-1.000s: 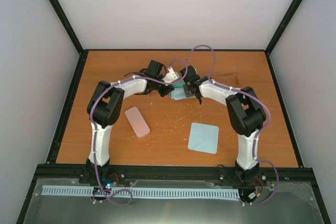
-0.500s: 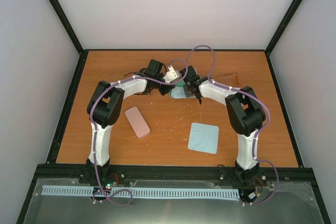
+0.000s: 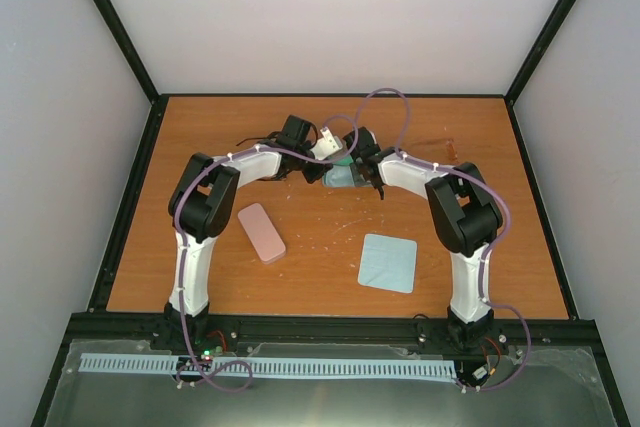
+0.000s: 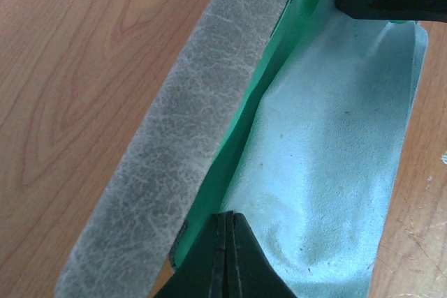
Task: Organize the sunglasses
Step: Place the glasses cleaning cloth in the sunglasses case.
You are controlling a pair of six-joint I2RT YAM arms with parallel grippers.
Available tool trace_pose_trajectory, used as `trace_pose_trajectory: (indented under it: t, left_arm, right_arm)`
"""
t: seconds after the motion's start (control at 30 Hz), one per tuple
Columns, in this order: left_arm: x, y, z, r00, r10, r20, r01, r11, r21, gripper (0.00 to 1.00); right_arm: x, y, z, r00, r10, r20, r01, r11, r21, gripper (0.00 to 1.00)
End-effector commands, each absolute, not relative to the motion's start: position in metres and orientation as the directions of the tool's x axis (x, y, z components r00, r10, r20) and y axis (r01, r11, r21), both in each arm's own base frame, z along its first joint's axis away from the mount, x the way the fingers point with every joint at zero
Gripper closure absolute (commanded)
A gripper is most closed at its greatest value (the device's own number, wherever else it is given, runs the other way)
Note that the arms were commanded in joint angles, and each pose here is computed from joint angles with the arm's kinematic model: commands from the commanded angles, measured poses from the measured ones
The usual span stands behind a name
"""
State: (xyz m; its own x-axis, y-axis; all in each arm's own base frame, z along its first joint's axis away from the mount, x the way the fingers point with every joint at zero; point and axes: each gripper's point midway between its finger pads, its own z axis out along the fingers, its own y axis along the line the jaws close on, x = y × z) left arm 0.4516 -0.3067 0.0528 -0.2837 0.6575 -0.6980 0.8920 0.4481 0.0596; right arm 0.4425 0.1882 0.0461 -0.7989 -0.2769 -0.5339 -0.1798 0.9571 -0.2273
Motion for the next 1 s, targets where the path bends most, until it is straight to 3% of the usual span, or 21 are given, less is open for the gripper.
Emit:
trace_pose_trajectory:
  t: [0.0,0.97]
  left_arm:
    - [0.468,-0.310,0.063,-0.238,0.650,-0.722,0.888,0.447,0.110,0.99]
    - [0.482,-0.315,0.072,-0.197,0.630,-0.751,0.865,0.472,0.169,0.99]
  right_arm:
    - [0.451,0.185,0.048,-0.789,-0.251,-0.561,-0.140,0.962,-0.235,0.97]
    - [0.460,0.180,0.046,-0.773,-0.226,-0.593,-0.100,0.966,-0.238,0.97]
